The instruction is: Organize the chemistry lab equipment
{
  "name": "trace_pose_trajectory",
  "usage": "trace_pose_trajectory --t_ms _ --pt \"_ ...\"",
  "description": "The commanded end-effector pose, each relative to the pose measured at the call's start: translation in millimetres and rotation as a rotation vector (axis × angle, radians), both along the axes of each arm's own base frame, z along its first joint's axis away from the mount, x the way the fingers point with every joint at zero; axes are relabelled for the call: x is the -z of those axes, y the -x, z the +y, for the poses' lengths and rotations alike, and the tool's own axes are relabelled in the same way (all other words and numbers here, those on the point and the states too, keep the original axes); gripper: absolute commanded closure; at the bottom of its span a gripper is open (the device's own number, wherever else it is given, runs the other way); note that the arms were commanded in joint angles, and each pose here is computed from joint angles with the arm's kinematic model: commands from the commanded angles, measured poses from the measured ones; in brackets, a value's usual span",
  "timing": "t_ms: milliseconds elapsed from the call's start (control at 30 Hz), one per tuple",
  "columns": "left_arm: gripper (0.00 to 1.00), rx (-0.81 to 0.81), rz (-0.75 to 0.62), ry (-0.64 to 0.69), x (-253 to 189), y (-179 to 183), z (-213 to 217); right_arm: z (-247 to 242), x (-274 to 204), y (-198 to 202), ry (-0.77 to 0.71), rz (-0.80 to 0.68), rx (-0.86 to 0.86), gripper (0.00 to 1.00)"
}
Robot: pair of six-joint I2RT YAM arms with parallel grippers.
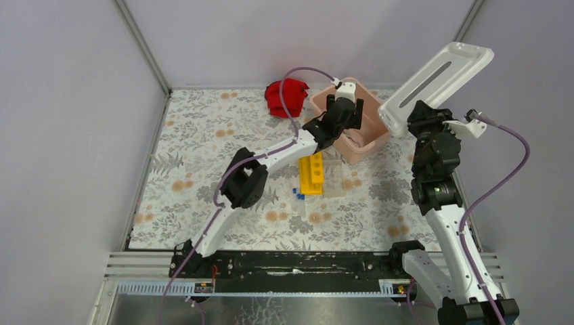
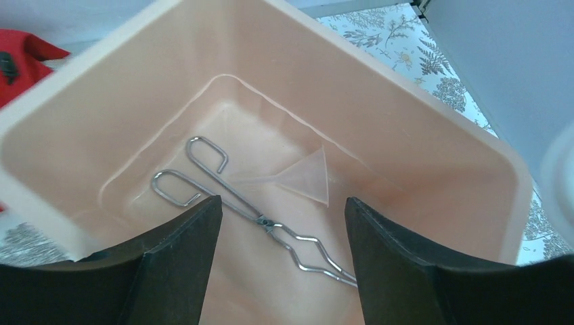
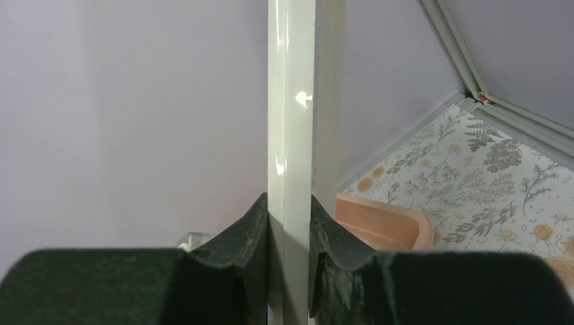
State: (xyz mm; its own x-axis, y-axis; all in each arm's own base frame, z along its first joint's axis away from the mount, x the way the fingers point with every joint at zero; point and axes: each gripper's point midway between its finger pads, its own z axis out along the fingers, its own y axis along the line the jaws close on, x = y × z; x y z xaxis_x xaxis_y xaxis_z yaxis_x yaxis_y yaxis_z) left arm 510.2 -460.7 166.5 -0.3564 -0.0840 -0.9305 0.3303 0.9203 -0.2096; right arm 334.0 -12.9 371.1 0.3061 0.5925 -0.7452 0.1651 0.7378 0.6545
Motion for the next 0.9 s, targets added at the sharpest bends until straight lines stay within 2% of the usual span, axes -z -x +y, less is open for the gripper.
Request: trace_pose_trajectory --t_ms 0,200,367,600,867 --pt "0.25 -0.058 -0.180 0.143 -112.6 3.9 26.8 5.4 -41.1 9.1 -0.045 -0.174 -0.041 1.00" --pt "0.23 -0.113 -0.272 0.179 -171.3 25.2 67.9 19.5 -33.3 4.2 -0.153 -0.240 -0.126 1.00" --pt "0.18 -0.132 -0.277 0.198 -188.2 36.0 90.9 32.4 -28.2 -5.3 -0.282 -0.314 -0.208 1.00" --pt "0.13 -0.133 -0.239 0.219 -178.4 42.5 113.1 42.5 5.7 -31.3 -0.490 -0.369 -0.276 1.00" --pt "0.13 -0.132 -0.172 0.225 -144.4 26.7 123.5 53.1 33.6 -62.3 -0.639 -0.418 -0.344 1.00"
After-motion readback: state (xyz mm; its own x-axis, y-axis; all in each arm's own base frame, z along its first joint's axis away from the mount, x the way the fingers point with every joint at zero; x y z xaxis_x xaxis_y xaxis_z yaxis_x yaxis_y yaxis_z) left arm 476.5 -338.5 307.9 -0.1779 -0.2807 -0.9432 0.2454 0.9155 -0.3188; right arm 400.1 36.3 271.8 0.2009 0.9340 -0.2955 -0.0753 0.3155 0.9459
